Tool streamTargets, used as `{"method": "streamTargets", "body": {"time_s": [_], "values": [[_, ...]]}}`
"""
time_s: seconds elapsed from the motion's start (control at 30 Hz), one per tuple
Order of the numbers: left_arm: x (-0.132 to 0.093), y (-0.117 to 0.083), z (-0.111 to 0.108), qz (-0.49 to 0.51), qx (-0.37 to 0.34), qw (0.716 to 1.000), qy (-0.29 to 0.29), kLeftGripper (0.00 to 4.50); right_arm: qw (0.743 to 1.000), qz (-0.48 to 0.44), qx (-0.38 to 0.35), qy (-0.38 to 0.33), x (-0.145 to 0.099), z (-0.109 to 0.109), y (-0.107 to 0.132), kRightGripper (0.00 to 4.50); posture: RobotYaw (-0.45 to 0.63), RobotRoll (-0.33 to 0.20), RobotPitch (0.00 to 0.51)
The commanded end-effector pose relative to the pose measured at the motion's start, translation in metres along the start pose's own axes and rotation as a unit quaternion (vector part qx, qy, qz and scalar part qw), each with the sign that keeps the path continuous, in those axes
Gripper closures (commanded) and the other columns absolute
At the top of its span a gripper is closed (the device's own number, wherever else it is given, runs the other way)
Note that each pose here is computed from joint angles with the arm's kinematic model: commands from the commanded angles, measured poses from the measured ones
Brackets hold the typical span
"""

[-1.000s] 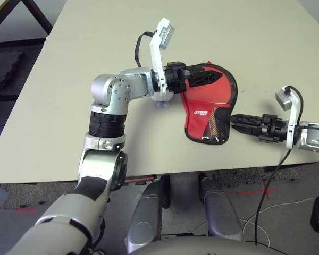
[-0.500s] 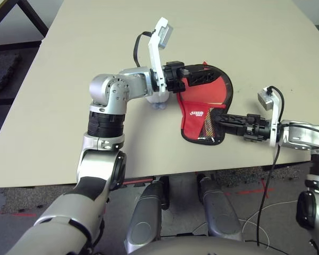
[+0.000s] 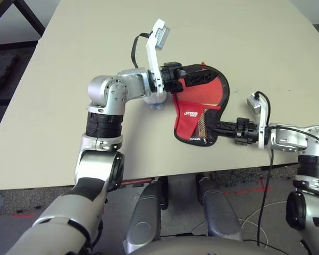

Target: Store the ping-pong paddle in its case and zip it.

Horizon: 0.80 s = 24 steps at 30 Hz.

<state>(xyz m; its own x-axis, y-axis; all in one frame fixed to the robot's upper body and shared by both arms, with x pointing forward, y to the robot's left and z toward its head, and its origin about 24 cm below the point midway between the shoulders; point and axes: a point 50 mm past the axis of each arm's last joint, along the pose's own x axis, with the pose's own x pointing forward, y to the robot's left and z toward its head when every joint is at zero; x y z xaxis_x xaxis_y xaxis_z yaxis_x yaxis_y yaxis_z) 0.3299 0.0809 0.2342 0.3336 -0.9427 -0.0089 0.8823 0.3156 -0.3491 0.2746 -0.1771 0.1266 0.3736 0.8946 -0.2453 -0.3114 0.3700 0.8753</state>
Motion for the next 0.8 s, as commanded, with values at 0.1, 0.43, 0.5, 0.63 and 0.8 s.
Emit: {"method": "streamTargets", "body": {"time_s": [0.1, 0.43, 0.5, 0.63, 0.8], "values": [[0.001, 0.0, -0.006, 0.001, -0.004, 1.0, 0.008, 0.0, 0.999, -0.042, 0.015, 0.005, -0.003, -0.003, -0.011, 4.46, -0.02, 0.0, 0.259], [0.002, -0.003, -0.007, 0.003, -0.004, 1.0, 0.008, 0.0, 0.997, -0.075, -0.003, 0.01, -0.031, -0.005, -0.011, 4.46, -0.02, 0.0, 0.264], [0.002, -0.003, -0.007, 0.002, -0.005, 1.0, 0.008, 0.0, 0.997, -0.081, -0.01, 0.017, -0.04, -0.009, -0.01, 4.46, -0.02, 0.0, 0.265], [0.004, -0.004, -0.007, 0.002, -0.005, 1.0, 0.01, 0.0, 0.994, -0.097, -0.016, 0.038, -0.055, -0.017, -0.007, 4.46, -0.04, 0.0, 0.265], [0.005, -0.004, -0.007, 0.001, -0.006, 1.0, 0.011, 0.0, 0.993, -0.103, -0.02, 0.049, -0.068, -0.024, -0.003, 4.46, -0.05, 0.0, 0.266]]}}
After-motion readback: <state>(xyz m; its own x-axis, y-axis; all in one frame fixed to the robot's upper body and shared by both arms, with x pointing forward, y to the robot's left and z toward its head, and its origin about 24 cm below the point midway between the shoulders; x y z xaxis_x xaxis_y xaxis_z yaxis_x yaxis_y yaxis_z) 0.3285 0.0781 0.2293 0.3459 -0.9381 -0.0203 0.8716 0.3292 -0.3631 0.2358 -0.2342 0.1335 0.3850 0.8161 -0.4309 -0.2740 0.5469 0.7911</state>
